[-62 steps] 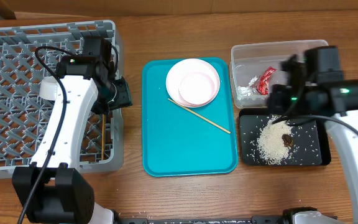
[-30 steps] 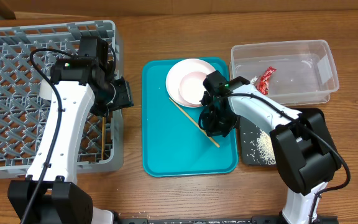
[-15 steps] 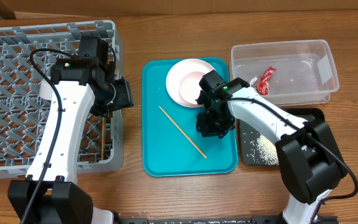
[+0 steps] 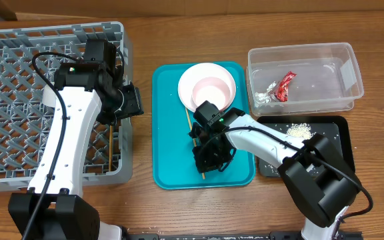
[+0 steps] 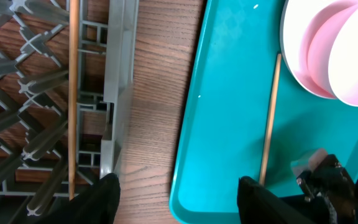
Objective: Sort waste into correct bins and load items into the dishwasher
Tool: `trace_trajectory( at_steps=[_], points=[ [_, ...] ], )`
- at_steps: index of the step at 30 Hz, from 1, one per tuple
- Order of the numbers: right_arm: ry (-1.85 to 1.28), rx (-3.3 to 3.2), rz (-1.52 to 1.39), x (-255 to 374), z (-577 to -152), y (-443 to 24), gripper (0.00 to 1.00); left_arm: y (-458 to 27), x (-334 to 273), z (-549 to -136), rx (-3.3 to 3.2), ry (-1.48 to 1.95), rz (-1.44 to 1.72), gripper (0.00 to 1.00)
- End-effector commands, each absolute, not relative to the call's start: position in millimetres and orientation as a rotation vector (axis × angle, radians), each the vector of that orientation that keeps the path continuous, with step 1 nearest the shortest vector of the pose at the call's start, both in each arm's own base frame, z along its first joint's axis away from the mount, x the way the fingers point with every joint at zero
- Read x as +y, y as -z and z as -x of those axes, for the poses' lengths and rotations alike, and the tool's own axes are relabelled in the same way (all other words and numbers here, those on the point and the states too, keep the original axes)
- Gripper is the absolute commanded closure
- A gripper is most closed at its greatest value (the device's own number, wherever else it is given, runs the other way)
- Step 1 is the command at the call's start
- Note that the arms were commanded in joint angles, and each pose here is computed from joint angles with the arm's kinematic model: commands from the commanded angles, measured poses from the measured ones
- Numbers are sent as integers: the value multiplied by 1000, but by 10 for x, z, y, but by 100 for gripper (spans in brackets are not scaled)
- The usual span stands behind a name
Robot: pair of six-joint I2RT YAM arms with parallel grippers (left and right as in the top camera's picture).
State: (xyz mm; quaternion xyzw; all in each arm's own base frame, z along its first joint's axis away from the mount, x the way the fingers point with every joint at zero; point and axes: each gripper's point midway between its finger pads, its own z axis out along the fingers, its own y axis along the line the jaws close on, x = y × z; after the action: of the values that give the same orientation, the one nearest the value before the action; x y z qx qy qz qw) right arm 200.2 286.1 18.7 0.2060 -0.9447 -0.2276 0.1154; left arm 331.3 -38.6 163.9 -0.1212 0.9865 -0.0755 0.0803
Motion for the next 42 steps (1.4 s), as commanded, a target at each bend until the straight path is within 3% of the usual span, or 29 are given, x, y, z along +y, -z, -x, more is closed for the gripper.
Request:
trace_trajectory(
  at_steps=[1,5,6,7,9,12,13,14,15,20,27,30,36,37,39,40,42],
  points=[
    [823,-2732,-753,3040,-2041,-476,96,-1697,-389,-3303,2938,233,334,34],
    [431,-3004,-646,2647,-2383,-723,93,-1706,-456,-3295,2942,291,329,32],
    [352,-3097,-629,2543,-2498,-959,84,-1717,-527,-3289,2943,344,319,32],
    [321,-3187,-591,2455,-2587,-1207,69,-1724,-610,-3275,2948,375,311,32],
    [376,-3292,-543,2321,-2669,-1571,56,-1715,-785,-3231,2963,373,331,30],
    [434,-3384,-404,2000,-2745,-1907,52,-1702,-1115,-3154,2977,349,301,27],
    [428,-3426,-261,1691,-2793,-2044,46,-1672,-1230,-3108,2982,287,298,21],
    [412,-3446,-145,1458,-2826,-2109,44,-1627,-1355,-3059,2991,241,301,13],
    [397,-3457,-74,1300,-2844,-2140,43,-1593,-1430,-3028,3001,229,310,11],
    [289,-3441,295,545,-2879,-2155,34,-1247,-1734,-2919,3095,152,387,13],
    [257,-3422,344,389,-2849,-2135,33,-300,-1788,-2918,3263,-120,414,14],
    [256,-3419,344,388,-2843,-2133,33,-107,-1788,-2906,3294,-159,418,15],
    [254,-3413,344,387,-2827,-2127,34,142,-1824,-2882,3344,-173,343,27],
    [253,-3412,344,387,-2825,-2127,33,150,-1823,-2879,3347,-174,342,36],
    [252,-3409,344,386,-2818,-2124,34,152,-1819,-2879,3349,-175,332,70],
    [251,-3408,344,385,-2817,-2124,33,151,-1819,-2874,3350,-176,331,78],
    [252,-3408,344,386,-2817,-2124,34,152,-1818,-2876,3350,-175,332,79]
  ],
)
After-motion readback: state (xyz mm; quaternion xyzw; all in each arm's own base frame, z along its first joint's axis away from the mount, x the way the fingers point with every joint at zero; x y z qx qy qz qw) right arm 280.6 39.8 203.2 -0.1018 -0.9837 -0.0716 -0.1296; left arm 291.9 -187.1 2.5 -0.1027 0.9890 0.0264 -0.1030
